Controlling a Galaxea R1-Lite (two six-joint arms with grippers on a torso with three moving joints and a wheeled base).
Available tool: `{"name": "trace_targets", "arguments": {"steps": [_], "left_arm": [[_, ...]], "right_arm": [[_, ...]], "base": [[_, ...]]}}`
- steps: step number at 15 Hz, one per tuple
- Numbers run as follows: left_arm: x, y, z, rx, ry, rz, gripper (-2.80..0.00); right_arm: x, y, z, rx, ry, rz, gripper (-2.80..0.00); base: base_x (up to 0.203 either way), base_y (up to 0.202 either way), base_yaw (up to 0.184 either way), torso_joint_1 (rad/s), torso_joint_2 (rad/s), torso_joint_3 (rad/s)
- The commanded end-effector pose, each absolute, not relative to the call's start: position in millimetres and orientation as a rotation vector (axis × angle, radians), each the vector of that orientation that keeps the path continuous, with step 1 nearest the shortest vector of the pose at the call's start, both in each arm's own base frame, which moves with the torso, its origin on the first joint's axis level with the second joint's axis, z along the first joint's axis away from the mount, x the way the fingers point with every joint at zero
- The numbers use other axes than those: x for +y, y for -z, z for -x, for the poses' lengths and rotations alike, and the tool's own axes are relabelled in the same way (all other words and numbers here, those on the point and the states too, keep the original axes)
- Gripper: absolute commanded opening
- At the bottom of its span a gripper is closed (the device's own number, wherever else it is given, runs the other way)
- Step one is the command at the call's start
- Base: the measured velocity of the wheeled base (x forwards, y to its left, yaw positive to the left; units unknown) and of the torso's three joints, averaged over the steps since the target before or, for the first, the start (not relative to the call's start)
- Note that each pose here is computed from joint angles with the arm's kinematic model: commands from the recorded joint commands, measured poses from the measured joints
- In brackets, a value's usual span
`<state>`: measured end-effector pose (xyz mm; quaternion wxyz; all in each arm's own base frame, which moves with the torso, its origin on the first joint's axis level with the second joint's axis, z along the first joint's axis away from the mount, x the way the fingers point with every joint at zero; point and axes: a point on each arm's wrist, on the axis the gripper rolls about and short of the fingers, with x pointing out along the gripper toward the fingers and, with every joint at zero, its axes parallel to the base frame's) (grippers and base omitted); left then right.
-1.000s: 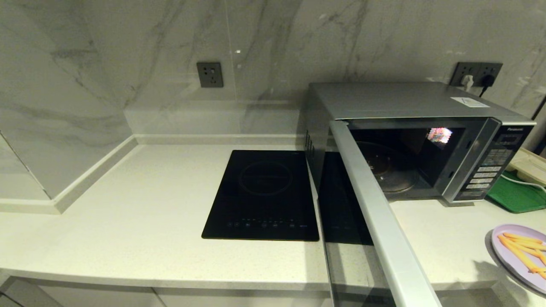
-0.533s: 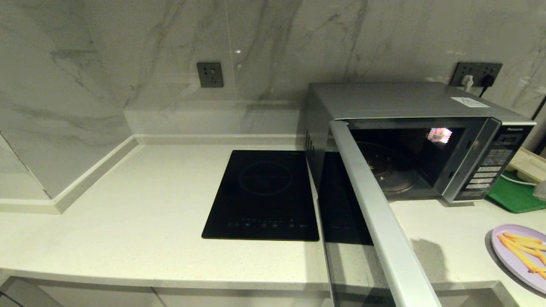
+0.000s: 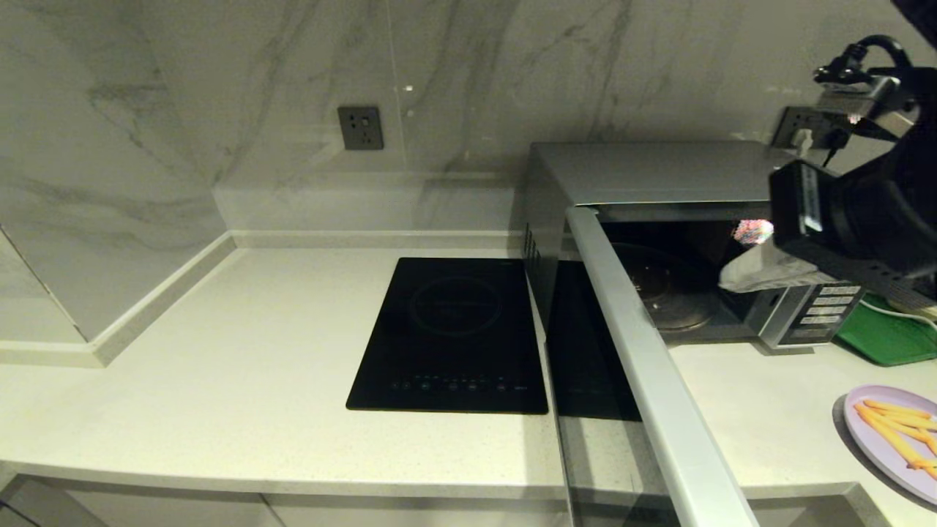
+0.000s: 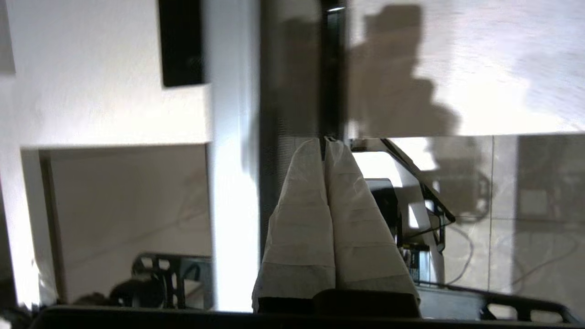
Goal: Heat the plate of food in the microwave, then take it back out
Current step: Close the microwave oven
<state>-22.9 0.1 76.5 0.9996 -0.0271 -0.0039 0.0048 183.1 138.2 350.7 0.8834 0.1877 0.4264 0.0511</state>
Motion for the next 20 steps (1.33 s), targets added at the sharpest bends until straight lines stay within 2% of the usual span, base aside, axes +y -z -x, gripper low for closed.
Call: {"name": "trace_targets", "arguments": {"steps": [1, 10, 20], "left_arm": [[0, -77, 23, -0.008, -0.011, 0.055, -2.8], [0, -77, 23, -0.008, -0.011, 0.054, -2.8], [0, -77, 23, -0.008, -0.011, 0.055, -2.8]], "right_arm": [[165, -341, -187, 0.921, -0.164, -0.341, -2.8], [210, -335, -159, 0.931, -0.388, -0.159, -2.8], [218, -318, -163, 1.004, -0.332, -0.117, -2.8]], "base": [[0.0, 0.0, 0.0, 0.0, 0.0, 0.0], [0.0, 0.0, 0.0, 0.0, 0.0, 0.0], [0.0, 0.0, 0.0, 0.0, 0.0, 0.0]]}}
